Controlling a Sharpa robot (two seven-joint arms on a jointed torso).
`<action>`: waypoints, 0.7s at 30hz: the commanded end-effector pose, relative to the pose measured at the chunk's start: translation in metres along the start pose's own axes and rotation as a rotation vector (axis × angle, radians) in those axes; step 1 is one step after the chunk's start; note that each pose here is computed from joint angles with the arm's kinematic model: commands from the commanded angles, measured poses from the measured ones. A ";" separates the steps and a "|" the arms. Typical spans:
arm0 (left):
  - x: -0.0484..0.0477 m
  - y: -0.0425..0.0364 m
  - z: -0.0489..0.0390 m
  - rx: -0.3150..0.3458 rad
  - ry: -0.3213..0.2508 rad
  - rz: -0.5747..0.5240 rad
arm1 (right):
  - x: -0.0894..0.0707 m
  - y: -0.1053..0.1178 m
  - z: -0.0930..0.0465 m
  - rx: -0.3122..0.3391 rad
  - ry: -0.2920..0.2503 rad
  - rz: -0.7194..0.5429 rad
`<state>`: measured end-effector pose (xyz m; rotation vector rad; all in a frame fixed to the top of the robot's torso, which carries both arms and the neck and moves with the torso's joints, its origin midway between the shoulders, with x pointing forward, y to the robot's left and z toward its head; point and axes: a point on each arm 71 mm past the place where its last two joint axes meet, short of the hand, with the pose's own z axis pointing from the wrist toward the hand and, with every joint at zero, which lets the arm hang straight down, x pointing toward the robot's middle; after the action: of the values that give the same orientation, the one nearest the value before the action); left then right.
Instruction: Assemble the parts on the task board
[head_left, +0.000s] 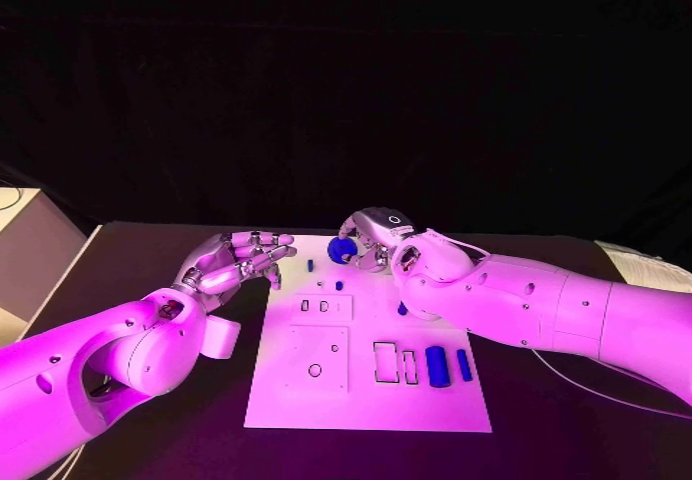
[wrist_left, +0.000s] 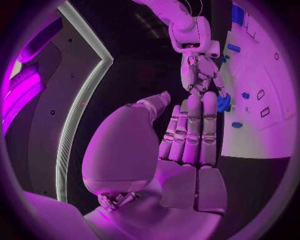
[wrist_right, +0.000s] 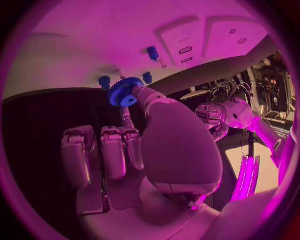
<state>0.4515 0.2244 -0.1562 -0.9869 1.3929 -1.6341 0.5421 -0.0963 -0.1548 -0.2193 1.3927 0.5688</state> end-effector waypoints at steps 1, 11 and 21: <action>0.0026 -0.0009 0.0002 0.006 0.021 -0.007 | 0.001 0.002 0.001 0.000 0.001 -0.051; 0.0018 -0.0010 -0.0002 0.005 0.018 -0.005 | 0.004 0.005 0.001 -0.009 0.015 -0.058; 0.0023 -0.0009 0.0000 0.004 0.019 -0.006 | 0.012 0.003 0.001 0.000 0.043 -0.068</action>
<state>0.4513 0.2246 -0.1562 -0.9876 1.3948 -1.6329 0.5422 -0.0910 -0.1634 -0.2562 1.4080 0.5241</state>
